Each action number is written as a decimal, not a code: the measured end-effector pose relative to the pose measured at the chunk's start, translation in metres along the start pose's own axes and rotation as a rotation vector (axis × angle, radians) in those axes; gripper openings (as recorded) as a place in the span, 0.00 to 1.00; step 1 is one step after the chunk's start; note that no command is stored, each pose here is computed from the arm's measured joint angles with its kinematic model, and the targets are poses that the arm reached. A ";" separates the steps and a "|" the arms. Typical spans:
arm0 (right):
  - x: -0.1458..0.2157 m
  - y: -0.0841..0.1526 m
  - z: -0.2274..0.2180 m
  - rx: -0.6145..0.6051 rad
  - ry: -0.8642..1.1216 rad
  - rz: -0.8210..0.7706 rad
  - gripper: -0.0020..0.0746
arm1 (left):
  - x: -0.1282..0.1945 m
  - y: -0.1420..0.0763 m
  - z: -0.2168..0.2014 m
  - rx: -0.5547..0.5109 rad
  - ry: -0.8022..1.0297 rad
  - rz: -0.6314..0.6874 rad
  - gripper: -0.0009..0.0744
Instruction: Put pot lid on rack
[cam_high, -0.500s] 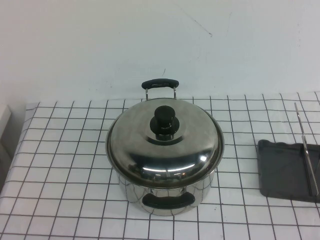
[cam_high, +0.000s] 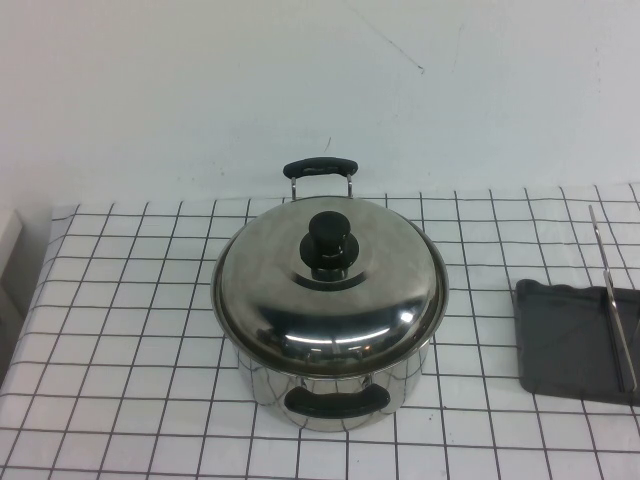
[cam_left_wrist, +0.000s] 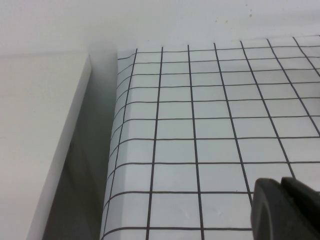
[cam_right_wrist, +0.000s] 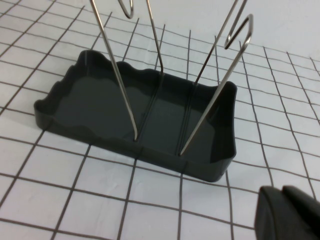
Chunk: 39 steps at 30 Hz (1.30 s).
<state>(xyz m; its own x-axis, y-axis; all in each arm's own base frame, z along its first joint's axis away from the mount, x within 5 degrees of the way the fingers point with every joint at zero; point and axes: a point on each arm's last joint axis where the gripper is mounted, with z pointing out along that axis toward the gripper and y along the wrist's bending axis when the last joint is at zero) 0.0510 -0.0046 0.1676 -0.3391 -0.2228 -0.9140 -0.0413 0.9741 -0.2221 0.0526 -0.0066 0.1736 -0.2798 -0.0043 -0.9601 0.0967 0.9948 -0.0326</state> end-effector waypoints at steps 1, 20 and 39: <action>0.000 0.000 0.000 0.000 0.000 0.000 0.02 | 0.000 0.000 0.000 0.000 0.000 0.000 0.01; 0.000 0.000 0.000 0.000 0.000 0.000 0.02 | -0.001 -0.003 0.000 0.030 -0.007 -0.090 0.01; 0.000 0.000 0.000 0.000 0.000 0.000 0.02 | -0.020 -0.016 -0.004 0.240 -0.120 -0.756 0.01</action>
<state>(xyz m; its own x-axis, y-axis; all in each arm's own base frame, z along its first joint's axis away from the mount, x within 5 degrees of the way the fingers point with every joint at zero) 0.0510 -0.0046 0.1676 -0.3391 -0.2228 -0.9140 -0.0413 0.9741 -0.2221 0.0525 -0.0219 0.1951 -0.2485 -0.6929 -0.6769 0.1286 0.6690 -0.7320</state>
